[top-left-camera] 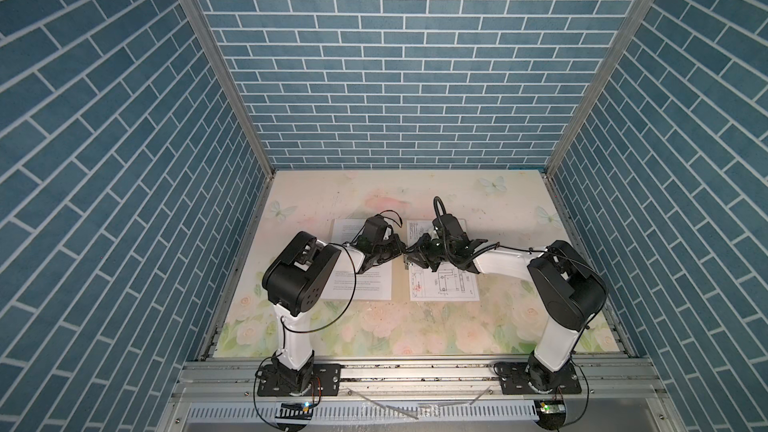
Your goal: Put the files into the folder
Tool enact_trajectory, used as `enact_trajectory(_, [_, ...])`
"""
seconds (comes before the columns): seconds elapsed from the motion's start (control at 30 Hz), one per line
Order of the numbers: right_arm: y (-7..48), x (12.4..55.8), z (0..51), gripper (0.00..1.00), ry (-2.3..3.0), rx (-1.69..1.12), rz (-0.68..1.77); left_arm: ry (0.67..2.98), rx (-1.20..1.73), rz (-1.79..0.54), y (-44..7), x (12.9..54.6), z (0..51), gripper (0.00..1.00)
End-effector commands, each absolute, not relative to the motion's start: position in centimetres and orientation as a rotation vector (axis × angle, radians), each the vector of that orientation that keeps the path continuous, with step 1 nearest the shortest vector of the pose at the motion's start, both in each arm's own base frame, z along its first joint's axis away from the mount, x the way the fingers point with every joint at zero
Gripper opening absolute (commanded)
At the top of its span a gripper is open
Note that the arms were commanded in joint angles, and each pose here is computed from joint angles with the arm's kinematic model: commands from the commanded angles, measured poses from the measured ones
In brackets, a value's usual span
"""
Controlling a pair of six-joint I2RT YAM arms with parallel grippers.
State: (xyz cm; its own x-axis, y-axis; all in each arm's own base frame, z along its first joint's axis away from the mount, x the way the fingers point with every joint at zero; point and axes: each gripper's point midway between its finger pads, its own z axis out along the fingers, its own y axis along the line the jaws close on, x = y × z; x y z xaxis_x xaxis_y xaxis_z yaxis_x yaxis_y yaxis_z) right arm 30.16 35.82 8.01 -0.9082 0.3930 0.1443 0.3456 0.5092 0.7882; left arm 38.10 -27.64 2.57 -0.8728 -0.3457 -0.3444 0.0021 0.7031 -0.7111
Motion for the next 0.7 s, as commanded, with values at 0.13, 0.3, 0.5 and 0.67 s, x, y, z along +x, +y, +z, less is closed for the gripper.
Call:
enact_trajectory(0.13, [36.41, 31.28, 9.02, 0.22, 2.642, 0.712, 1.396, 2.57, -0.302, -0.944, -26.39, 35.74, -0.54, 0.12])
enact_trajectory(0.3, [36.3, 31.12, 8.78, 0.19, 2.648, 0.715, 1.391, 2.573, -0.3, -0.942, -26.32, 35.7, -0.58, 0.11])
enact_trajectory(0.5, [36.48, 31.08, 8.65, 0.19, 2.655, 0.714, 1.396, 2.573, -0.3, -0.937, -26.27, 35.72, -0.66, 0.11])
enact_trajectory(0.67, [36.43, 30.96, 8.36, 0.17, 2.661, 0.717, 1.39, 2.576, -0.301, -0.936, -26.24, 35.66, -0.87, 0.11])
